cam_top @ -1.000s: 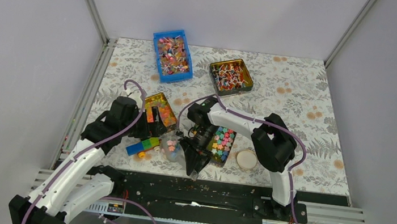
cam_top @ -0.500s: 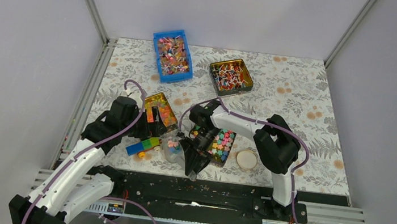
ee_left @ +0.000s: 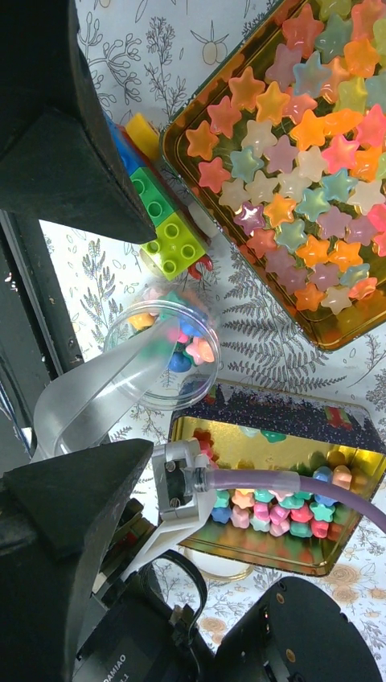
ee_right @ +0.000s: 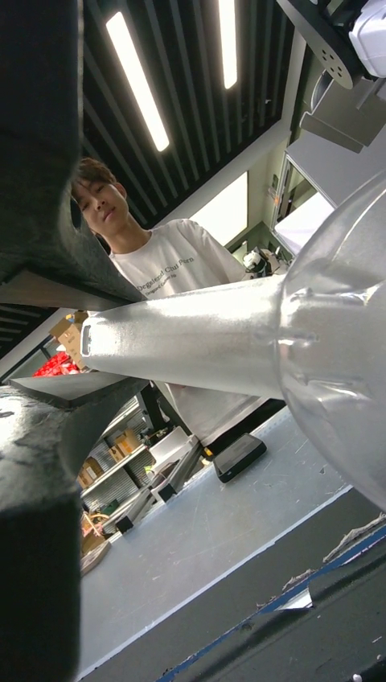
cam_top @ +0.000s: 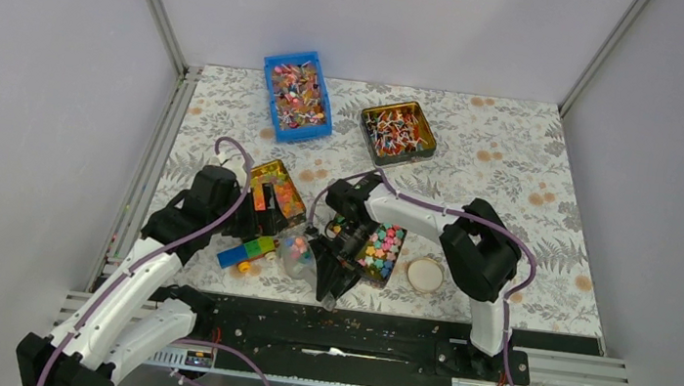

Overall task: Pack the candies
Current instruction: Place the fake candies in the packing bottle, then adjust the storage box at the center of the board.

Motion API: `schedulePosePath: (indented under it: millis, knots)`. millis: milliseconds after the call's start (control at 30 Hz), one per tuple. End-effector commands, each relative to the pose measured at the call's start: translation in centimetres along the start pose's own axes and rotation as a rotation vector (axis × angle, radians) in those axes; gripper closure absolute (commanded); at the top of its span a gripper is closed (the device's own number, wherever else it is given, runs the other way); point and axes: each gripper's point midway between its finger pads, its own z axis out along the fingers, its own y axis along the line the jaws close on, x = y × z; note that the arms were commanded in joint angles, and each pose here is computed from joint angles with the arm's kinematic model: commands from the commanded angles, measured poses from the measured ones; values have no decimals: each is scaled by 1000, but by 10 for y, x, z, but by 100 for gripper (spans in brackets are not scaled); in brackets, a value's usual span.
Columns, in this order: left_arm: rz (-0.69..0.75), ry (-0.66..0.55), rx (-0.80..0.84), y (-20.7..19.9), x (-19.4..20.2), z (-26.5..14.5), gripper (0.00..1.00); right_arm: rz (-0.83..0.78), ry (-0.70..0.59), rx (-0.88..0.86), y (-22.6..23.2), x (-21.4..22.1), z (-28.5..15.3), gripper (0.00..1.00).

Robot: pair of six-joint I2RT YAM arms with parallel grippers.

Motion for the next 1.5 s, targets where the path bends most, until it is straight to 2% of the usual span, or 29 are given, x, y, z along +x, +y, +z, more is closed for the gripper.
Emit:
schedulePosePath:
  millis: [0, 300, 667, 900, 1167, 1467]
  knots:
    - [6, -55, 43, -13, -20, -2, 4, -3, -8, -34, 16, 14, -8, 100]
    - [35, -43, 49, -20, -30, 1, 4, -65, -25, 20, 21, 30, -15, 100]
    - [-3, 13, 144, -43, -35, 18, 6, -146, -121, 312, -21, 40, -32, 100]
    - [-36, 91, 194, -58, -33, 37, 13, -143, -250, 348, -34, 40, -54, 100]
    - [25, 189, 216, -87, -28, 65, 23, -72, -393, 391, -62, 48, -88, 100]
    - [134, 284, 110, -105, -14, 115, 33, 25, -459, 458, -97, 62, -100, 100]
